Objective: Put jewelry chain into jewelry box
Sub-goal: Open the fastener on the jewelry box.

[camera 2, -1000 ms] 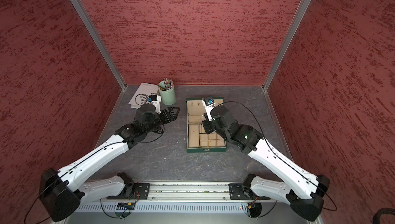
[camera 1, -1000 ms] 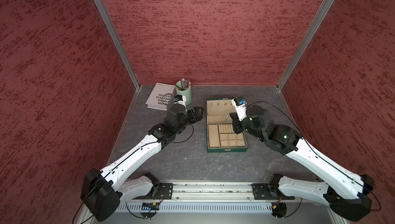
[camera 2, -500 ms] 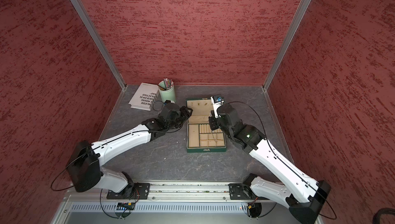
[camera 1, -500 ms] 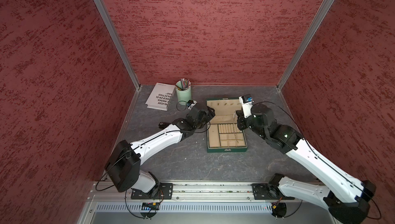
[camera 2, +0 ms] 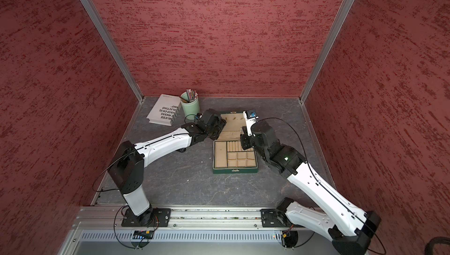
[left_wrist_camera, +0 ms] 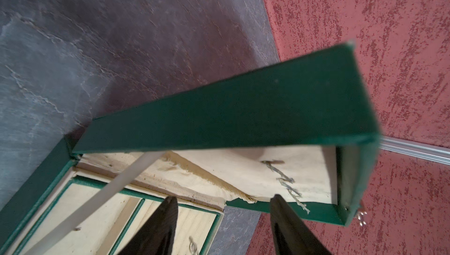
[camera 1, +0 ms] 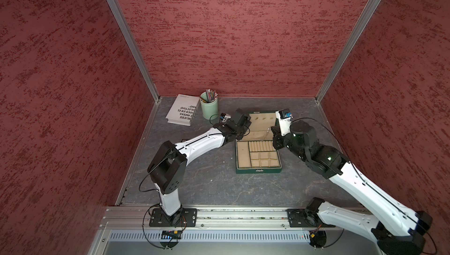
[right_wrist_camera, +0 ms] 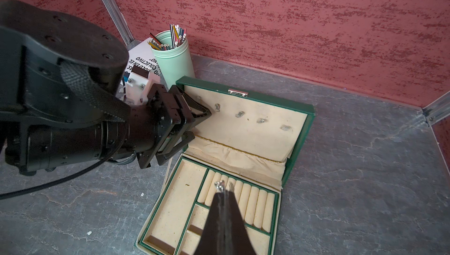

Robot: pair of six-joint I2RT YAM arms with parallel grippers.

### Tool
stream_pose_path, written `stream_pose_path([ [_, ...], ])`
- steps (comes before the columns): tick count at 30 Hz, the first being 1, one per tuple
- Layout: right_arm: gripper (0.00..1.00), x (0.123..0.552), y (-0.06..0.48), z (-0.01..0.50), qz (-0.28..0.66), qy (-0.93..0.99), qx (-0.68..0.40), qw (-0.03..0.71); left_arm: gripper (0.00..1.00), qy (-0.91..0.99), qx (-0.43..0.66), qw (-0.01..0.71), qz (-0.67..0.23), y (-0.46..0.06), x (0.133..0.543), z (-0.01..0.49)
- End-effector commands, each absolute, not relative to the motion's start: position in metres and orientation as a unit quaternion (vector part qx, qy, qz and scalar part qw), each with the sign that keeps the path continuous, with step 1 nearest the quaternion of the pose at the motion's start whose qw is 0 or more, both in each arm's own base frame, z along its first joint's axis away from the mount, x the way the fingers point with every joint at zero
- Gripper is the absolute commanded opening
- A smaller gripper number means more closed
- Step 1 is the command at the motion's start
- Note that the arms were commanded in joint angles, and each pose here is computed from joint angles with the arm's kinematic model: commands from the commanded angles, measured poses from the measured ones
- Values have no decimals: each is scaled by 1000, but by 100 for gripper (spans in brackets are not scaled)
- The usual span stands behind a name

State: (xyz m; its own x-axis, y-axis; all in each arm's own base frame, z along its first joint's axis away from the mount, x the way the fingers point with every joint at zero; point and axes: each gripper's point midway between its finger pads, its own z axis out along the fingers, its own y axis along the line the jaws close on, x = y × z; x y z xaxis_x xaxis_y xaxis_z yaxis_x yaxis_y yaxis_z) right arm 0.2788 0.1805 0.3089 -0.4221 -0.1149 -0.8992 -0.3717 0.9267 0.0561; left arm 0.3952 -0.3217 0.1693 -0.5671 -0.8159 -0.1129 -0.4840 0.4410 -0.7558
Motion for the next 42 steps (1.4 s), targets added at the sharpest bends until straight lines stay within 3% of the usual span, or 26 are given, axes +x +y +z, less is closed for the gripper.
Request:
stream_pose_path([
  [1,0,280,177,316,129,824,-139,535,63,803,-424,249,-337,-316,407,170],
  [31,0,277,176,316,135,816,-139,545,66,786,-415,264,-375,-336,423,179],
  [42,0,277,175,316,135,814,-140,547,54,794,-423,248,-360,-334,421,161],
])
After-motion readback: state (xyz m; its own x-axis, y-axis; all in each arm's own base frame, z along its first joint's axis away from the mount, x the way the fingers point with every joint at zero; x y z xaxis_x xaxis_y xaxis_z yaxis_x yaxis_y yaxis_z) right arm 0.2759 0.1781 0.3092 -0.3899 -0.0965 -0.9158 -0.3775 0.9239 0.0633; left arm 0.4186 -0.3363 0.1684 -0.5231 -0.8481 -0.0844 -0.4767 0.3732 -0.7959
